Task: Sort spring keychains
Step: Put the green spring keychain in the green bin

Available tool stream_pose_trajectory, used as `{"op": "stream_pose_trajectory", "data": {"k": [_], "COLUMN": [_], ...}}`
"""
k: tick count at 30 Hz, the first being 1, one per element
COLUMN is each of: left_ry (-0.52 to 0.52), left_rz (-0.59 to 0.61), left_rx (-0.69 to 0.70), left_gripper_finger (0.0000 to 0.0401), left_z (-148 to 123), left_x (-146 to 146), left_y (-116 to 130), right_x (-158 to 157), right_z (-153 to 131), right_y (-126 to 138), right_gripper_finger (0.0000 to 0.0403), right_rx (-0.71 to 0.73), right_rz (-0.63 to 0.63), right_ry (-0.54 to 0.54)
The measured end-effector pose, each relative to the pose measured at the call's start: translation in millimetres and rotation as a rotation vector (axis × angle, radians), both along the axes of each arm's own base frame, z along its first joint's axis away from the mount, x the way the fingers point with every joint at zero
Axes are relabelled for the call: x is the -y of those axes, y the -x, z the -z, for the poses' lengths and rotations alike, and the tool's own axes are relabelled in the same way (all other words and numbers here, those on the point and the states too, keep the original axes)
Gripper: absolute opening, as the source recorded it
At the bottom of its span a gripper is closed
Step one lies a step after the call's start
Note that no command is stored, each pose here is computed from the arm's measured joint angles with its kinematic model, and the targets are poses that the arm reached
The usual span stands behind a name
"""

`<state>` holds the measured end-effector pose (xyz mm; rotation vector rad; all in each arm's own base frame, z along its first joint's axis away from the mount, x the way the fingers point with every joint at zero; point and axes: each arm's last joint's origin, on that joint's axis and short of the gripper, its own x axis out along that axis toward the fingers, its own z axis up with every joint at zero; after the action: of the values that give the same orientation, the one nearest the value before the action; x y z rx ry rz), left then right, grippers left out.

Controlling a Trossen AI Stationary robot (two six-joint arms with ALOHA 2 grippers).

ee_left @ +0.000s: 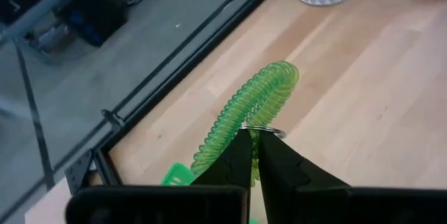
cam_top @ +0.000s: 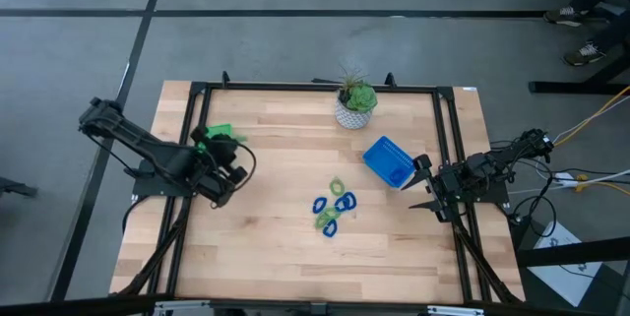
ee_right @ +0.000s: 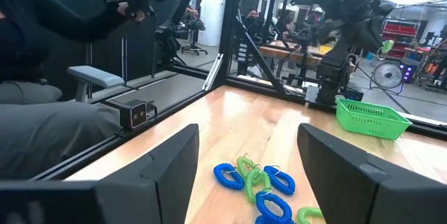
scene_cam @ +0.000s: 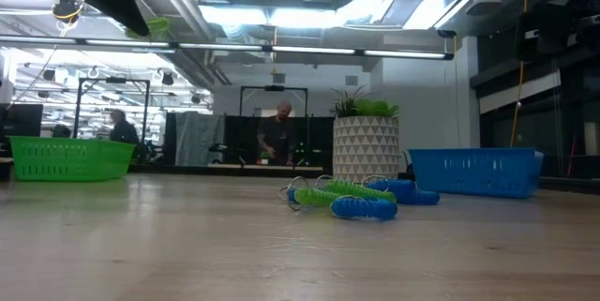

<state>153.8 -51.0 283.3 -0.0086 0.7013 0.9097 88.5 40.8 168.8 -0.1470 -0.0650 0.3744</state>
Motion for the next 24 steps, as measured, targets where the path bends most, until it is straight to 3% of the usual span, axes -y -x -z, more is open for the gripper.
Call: {"op": "stream_pose_trajectory", "data": {"k": [10,19,24], "left_ry": [0.073,0.305,0.353], "left_rz": [-0.105,-0.218,-0.247], "left_rx": [0.023,-0.051,-0.049], "left_gripper_finger": [0.0006,0.0007,0.0008], "left_z": [9,33,32], "left_x": [-16,-30,-35], "left_y": [24,46,54], "right_x": [0,0,0], "right_z": [0,0,0], "right_y": [0,0,0], "right_gripper_finger": [0.0242,0.0242,0.0242], "right_rx": [0.000,0.000,0.000], "right_rz": [0.000,0.000,0.000], "right_ry": [0.000,0.000,0.000]}}
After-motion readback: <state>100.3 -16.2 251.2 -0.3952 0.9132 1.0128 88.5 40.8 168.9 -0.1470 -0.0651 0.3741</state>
